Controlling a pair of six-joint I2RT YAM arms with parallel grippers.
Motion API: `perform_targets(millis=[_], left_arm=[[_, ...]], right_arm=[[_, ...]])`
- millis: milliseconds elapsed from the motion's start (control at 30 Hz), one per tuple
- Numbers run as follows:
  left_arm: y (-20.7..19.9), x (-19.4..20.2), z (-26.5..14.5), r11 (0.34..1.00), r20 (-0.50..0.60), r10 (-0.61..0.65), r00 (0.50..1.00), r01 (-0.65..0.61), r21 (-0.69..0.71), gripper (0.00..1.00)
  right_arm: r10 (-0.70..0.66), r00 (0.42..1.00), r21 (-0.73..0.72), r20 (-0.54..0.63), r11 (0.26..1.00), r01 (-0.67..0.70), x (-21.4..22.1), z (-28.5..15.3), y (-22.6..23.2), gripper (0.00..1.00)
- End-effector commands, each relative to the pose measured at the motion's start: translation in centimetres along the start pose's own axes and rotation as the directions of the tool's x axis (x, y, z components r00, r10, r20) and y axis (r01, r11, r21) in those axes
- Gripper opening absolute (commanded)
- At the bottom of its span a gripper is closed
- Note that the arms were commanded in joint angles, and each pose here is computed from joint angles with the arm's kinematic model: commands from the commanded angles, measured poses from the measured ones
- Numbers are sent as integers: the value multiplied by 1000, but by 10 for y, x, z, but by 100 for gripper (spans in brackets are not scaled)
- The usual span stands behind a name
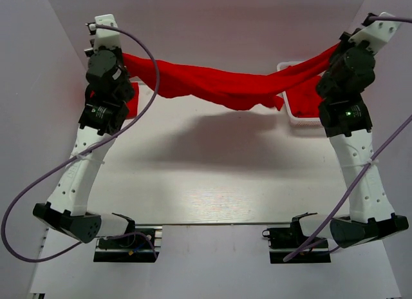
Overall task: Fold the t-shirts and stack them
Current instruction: Flatten out the tshirt
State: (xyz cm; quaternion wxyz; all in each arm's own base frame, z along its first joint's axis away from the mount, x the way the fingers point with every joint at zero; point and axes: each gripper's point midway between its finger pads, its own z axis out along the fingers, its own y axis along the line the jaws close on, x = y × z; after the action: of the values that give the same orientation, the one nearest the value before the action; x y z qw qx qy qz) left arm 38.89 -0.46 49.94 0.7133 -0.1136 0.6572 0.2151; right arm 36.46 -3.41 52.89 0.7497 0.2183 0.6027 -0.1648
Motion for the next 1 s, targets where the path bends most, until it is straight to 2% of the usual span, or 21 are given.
perform_targets(millis=[0,167,300,467,533,600,633,667,700,733,767,800,833,900,933,967], left_arm=[[70,-62,-25,986,137,-53,989,74,-150,0],[95,-87,-38,978,199,-54,979,92,-189,0],[110,-101,-44,970,221,-52,974,102,-222,0],[102,-102,-38,974,228,-33,973,82,-211,0],[93,-92,-27,972,198,-9,980,55,-228,0],[73,-67,-7,970,137,12,991,21,-242,0],[63,-52,3,972,104,35,994,-10,-233,0],[42,-29,20,979,63,18,998,-5,-205,0],[30,-11,30,983,21,21,1000,-16,-184,0],[18,20,43,988,-55,62,997,-69,-136,0],[7,45,54,991,-105,65,992,-76,-107,0],[-4,69,64,995,-146,21,989,-35,-95,0],[-19,121,85,995,-248,65,966,-82,-58,0],[-34,178,105,996,-350,53,935,-75,-48,0],[-45,201,116,998,-391,55,919,-66,-16,0],[-54,260,131,994,-485,99,869,-114,-1,0]], right_arm=[[44,979,142,200,987,-74,-86,-16,-52,0],[17,960,185,280,980,-71,-121,-33,-78,0],[43,941,207,334,971,-118,-150,-45,-95,0],[13,952,208,306,975,-80,-136,-35,-84,0],[-27,969,211,244,977,-26,-106,-17,-65,0],[-66,981,187,185,982,31,-75,0,-45,0],[-62,991,158,115,986,44,-41,16,-27,0],[-67,993,91,97,994,58,-27,23,-10,0],[-97,994,57,46,994,94,2,30,2,0],[-45,999,32,1,998,45,25,35,13,0],[-90,993,-64,-72,994,86,72,48,42,0],[-93,989,-94,-118,992,83,101,52,50,0],[-123,979,-133,-165,986,102,133,58,63,0],[-146,950,-226,-275,970,84,206,74,99,0],[-171,932,-260,-320,962,87,229,75,108,0],[-173,921,-268,-348,960,79,246,80,116,0]])
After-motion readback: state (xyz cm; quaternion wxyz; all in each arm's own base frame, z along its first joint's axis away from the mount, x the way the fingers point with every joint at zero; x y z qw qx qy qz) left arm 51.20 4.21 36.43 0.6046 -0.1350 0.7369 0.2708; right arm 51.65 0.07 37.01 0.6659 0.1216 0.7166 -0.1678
